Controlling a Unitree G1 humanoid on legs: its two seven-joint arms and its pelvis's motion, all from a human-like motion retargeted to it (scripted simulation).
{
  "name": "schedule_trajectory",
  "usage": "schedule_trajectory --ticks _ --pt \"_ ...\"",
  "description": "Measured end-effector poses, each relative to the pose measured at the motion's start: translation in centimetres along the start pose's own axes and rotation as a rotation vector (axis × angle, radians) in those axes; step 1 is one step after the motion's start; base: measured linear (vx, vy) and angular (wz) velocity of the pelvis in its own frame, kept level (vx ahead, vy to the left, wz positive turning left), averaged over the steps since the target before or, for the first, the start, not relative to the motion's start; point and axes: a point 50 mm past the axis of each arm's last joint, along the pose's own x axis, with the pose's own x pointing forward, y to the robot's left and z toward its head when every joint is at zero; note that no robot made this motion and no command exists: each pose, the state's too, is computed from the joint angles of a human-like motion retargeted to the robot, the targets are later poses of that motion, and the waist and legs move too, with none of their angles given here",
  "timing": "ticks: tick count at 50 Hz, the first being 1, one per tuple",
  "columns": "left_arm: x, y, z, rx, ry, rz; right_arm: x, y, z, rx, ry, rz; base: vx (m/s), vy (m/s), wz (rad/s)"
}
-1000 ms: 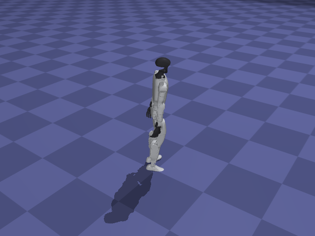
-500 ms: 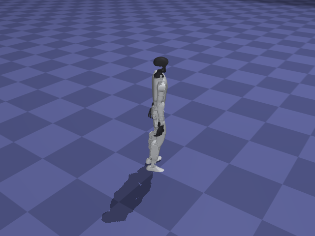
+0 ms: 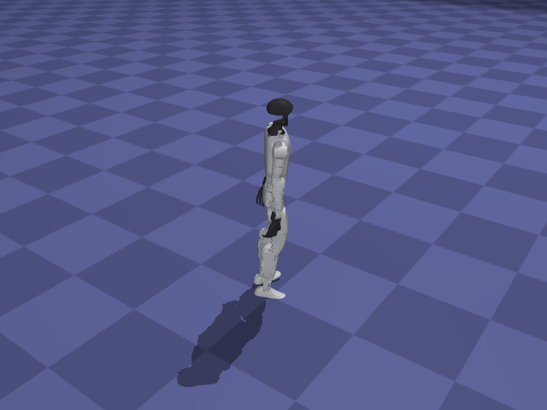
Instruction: Upper body actions
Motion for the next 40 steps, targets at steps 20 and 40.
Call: schedule_trajectory --ticks 20,40 --pt "-0.15 0.81 0.52 -0.045 -0.027 0.017 -0.01 0.02 0.16 -0.031 -0.008 0.003 0.0 0.0 0.0" --pt "-0.08 -0.04 0.54 -0.013 -0.03 0.003 -0.08 -0.29 0.61 -0.054 -0.018 -0.026 0.0 0.0 0.0"
